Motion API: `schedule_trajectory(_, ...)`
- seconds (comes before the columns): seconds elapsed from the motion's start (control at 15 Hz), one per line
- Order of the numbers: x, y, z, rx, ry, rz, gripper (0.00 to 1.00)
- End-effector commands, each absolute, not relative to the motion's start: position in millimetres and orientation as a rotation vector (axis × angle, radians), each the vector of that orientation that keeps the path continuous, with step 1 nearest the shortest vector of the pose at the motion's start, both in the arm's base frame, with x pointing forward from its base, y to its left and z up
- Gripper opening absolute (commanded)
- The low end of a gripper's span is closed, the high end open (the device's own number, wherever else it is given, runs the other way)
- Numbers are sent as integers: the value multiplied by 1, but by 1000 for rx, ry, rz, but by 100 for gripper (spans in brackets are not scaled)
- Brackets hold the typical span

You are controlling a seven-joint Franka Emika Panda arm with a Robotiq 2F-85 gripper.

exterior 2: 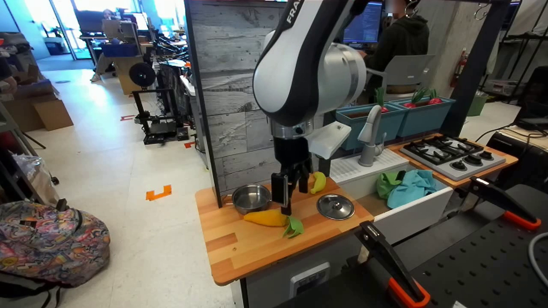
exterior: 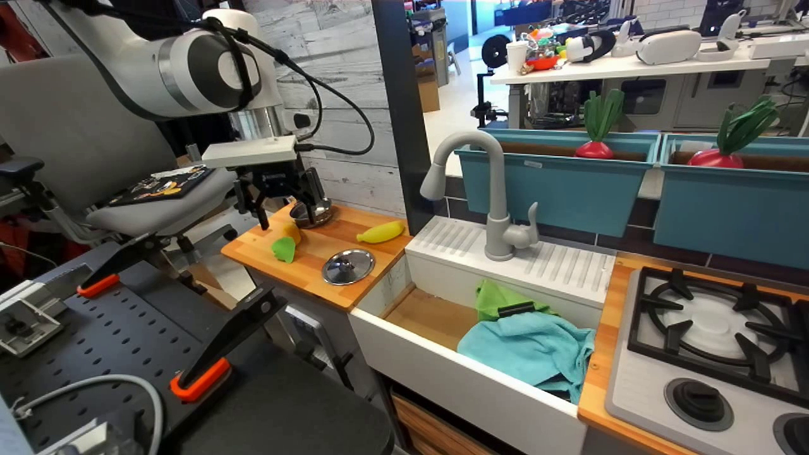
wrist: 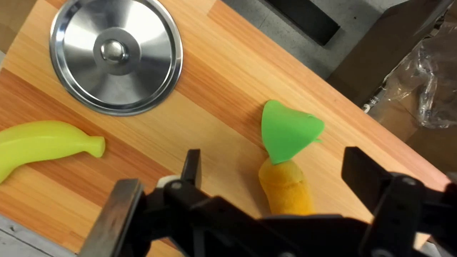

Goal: Put the carrot in the pot, move the banana to the left of the counter, then slide the spout to the right

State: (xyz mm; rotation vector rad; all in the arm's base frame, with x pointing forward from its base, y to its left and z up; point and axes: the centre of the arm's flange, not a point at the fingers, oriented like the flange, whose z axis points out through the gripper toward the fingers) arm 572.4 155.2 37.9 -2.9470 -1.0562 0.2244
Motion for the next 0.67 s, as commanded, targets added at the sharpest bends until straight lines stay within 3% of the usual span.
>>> schedule_trajectory(0.0,595,168,14,-2942,-1135,247,100)
schedule_trajectory(0.27,603,178,-3,-2942,-1197,267,100)
schedule_trajectory(0.33,605,180,-5,-2936,-1217,277,75)
schedule_trajectory(0.4,607,182,-7,-2936,-1237,282,74)
schedule_trajectory(0.6,611,184,-9,-2935,-1258,291,49)
